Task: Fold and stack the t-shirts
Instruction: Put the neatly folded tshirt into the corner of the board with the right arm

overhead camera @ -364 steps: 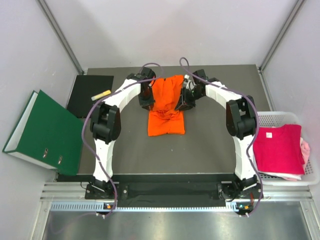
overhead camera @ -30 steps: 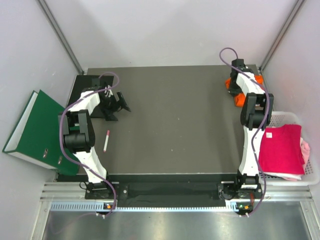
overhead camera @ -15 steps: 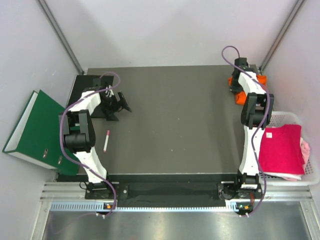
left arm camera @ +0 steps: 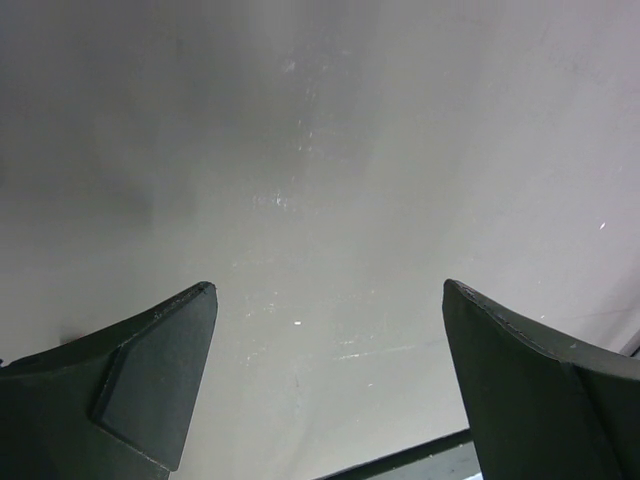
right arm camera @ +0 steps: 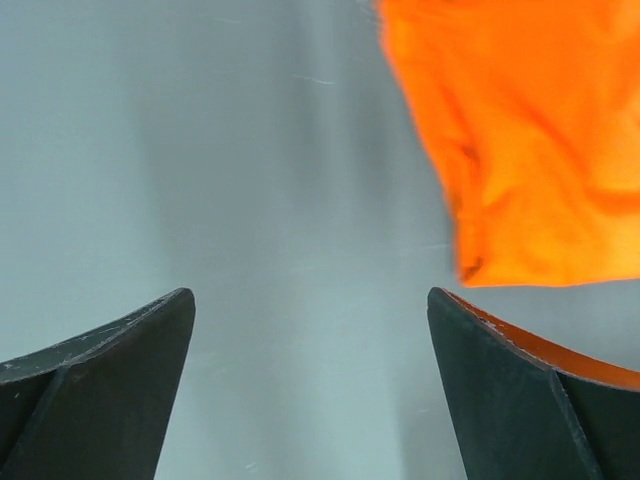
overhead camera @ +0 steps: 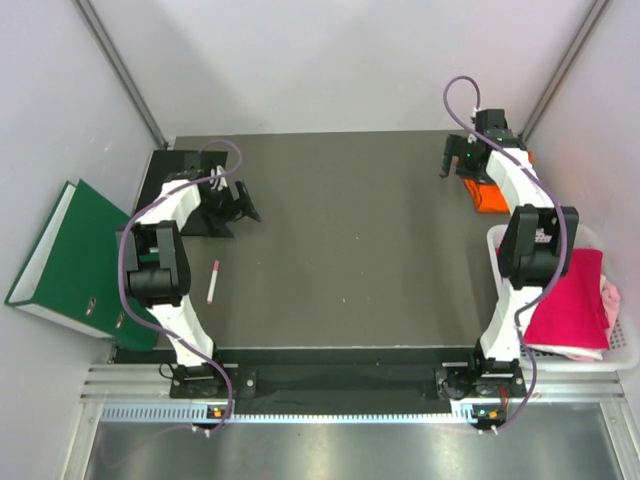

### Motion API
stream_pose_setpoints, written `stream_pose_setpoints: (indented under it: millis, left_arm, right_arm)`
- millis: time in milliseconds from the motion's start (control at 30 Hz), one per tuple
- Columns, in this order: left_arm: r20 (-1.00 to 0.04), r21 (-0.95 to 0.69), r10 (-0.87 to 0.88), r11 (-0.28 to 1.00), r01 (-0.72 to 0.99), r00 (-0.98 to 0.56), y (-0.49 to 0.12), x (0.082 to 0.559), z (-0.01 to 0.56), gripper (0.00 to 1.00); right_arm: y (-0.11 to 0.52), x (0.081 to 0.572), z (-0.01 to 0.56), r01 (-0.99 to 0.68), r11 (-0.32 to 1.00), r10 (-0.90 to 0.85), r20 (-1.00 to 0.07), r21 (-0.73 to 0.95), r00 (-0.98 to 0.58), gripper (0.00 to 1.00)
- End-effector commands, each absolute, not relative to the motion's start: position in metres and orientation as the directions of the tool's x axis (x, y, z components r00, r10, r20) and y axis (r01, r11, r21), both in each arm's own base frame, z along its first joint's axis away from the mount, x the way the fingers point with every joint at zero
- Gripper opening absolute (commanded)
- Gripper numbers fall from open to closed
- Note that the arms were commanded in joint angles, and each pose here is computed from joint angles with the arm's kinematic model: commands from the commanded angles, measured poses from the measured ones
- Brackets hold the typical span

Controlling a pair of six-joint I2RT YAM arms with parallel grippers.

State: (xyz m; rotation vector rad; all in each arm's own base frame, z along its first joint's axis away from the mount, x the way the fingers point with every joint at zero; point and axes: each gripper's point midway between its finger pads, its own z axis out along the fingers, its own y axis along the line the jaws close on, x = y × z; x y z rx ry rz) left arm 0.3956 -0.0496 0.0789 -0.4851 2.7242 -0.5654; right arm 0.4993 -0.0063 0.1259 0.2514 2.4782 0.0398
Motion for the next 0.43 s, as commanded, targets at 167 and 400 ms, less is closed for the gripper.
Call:
stream_pose_setpoints:
  millis: [167,400]
  left_arm:
    - [-0.325,-0.436,-0.33,0.884,-0.17,-0.886,-0.05,0.41,0.1,0.99]
    - [-0.368,-0.441,-0.315,0.888,-0.134,-0.875,-0.051,0.41,0.114,0.99]
  right_arm:
    - [0.11,0.457,0.143,-0.105,0.994,-0.056,-0.638,0.039,-0.768,1.0]
    - [0.169,0.414,0.134,-0.193,0.978,-0.101,-0.635,0.077,-0.766,1.0]
